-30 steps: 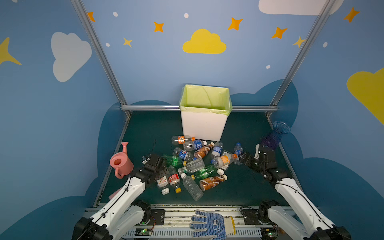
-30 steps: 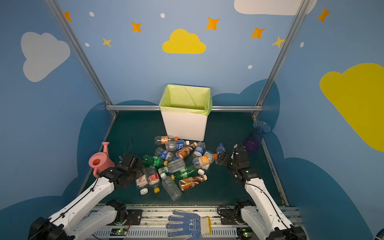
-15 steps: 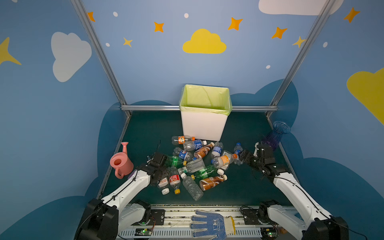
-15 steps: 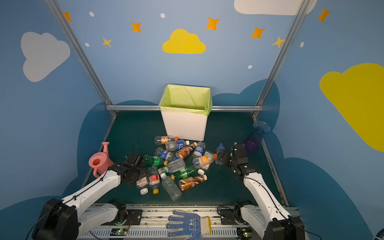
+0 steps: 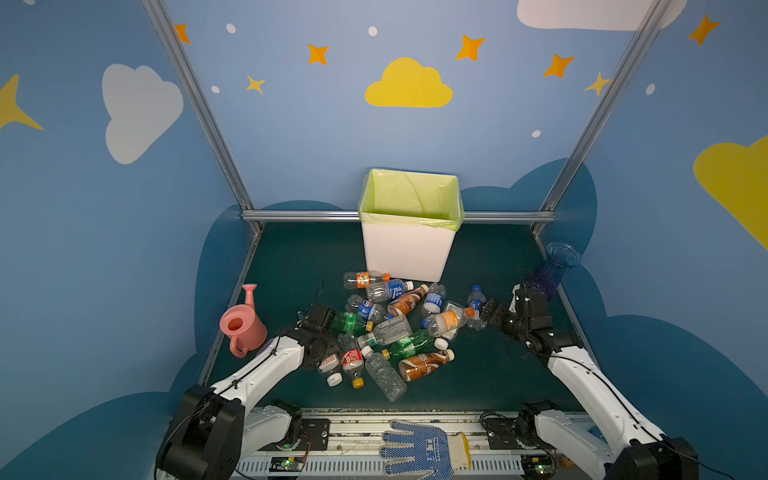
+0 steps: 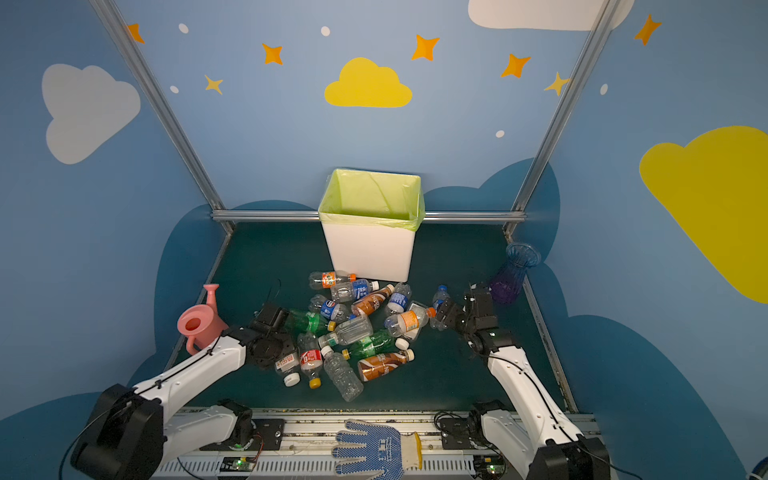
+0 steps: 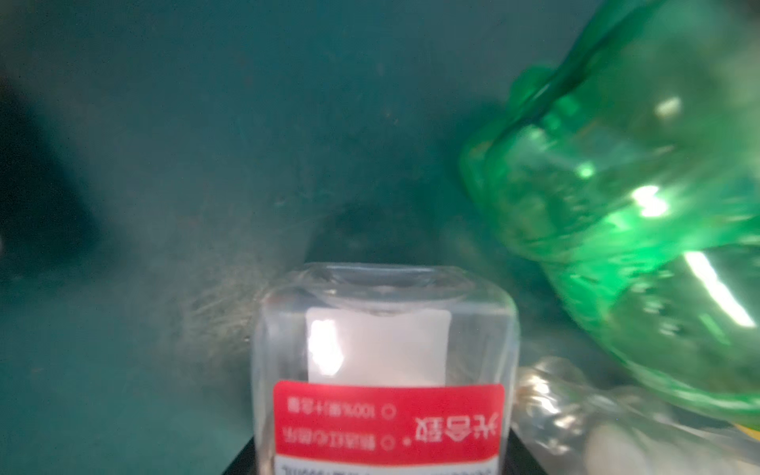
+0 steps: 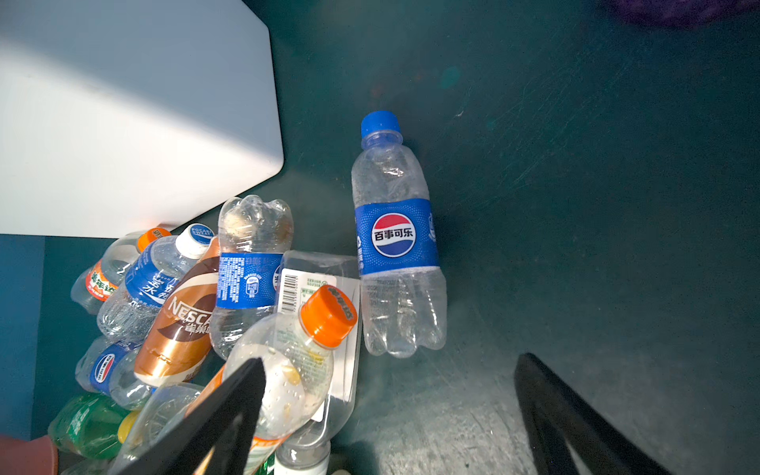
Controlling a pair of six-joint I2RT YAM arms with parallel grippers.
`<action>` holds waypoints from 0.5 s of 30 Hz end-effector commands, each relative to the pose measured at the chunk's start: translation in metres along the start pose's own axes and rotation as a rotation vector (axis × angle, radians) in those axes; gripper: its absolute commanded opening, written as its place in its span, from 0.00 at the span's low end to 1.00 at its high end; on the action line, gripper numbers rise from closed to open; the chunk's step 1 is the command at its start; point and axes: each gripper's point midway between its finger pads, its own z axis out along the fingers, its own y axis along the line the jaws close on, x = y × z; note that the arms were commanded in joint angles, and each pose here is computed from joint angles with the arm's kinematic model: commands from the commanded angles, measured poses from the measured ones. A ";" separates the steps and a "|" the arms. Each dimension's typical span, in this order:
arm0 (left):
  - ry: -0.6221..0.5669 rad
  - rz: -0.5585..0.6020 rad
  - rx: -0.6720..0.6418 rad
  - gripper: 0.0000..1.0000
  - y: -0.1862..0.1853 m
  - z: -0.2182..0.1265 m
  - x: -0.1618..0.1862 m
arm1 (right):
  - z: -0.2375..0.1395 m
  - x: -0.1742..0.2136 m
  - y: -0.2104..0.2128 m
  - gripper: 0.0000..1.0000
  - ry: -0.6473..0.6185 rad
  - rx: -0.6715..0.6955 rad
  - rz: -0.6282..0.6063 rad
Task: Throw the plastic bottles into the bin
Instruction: 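Lift the red-labelled bottle with the left gripper over the bin and release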
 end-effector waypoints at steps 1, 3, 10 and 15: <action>-0.102 -0.047 0.058 0.45 -0.008 -0.027 -0.023 | -0.007 -0.016 0.006 0.94 -0.049 -0.008 0.008; -0.204 -0.069 0.113 0.45 -0.015 -0.053 -0.043 | -0.009 -0.021 0.007 0.94 -0.060 -0.006 0.001; -0.694 -0.042 0.363 0.45 -0.057 -0.214 -0.159 | -0.019 -0.045 0.018 0.94 -0.126 -0.031 -0.016; -0.918 -0.028 0.616 0.46 -0.106 -0.338 -0.248 | -0.034 -0.052 0.015 0.95 -0.177 -0.028 -0.018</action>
